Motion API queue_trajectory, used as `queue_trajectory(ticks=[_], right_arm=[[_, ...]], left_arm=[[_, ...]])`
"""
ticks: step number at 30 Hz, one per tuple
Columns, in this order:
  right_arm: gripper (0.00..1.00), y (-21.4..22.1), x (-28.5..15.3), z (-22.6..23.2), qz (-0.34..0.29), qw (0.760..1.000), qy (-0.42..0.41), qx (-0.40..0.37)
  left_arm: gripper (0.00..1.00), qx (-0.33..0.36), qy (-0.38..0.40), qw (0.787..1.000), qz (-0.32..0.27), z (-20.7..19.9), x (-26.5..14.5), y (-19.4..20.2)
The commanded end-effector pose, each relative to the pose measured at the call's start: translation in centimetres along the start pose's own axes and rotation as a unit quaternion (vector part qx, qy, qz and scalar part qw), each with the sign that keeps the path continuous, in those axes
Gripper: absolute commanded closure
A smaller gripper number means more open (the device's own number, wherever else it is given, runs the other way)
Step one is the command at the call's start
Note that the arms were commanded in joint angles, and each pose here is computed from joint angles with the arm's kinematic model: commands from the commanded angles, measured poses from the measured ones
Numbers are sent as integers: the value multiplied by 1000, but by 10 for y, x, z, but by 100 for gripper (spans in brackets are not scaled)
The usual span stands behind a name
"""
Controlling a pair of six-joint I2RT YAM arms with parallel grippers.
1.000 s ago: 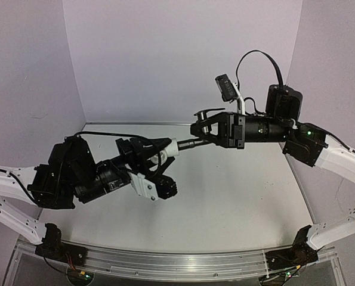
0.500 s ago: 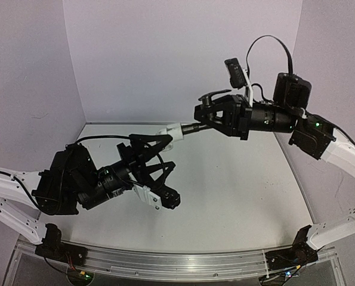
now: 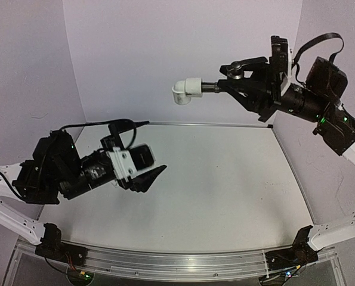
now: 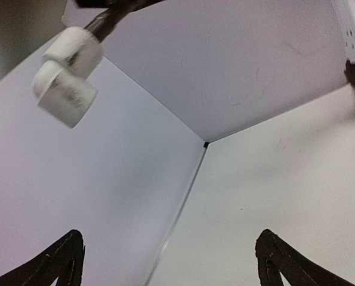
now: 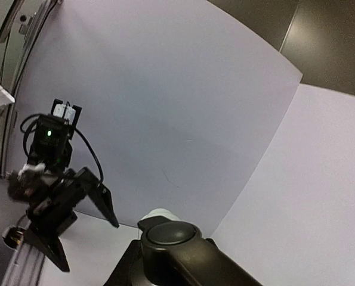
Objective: Install the water faucets
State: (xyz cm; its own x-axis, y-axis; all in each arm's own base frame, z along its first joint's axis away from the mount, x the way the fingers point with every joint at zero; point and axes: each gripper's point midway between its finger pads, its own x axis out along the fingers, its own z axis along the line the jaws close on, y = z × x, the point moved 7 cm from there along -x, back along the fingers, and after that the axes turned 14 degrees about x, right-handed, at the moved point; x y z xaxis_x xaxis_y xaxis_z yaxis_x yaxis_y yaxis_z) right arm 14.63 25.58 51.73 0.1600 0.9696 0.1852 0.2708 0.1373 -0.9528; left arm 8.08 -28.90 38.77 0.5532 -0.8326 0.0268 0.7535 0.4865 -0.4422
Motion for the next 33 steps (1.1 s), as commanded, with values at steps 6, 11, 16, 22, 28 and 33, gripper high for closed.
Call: queue_trajectory(ticks=[6,11,16,22,28,33], right_arm=[[100,13,-14,17,-20,918,-1,-395],[100,34,-16,31,-26,860,-25,-509],[100,58,-17,39,-25,806,-41,-590],[100,78,-18,46,-20,763,-53,-644],[100,87,-15,49,-20,732,-48,-679],[100,97,-12,50,-20,706,-53,-706]], left_arm=[[0,-482,145,863,-39,45,-1,10],[0,-553,269,784,-81,44,8,-3],[0,-603,348,706,-128,46,15,-4],[0,-671,399,609,-142,51,33,17],[5,-709,419,557,-107,39,55,31],[7,-720,430,537,-89,35,67,34]])
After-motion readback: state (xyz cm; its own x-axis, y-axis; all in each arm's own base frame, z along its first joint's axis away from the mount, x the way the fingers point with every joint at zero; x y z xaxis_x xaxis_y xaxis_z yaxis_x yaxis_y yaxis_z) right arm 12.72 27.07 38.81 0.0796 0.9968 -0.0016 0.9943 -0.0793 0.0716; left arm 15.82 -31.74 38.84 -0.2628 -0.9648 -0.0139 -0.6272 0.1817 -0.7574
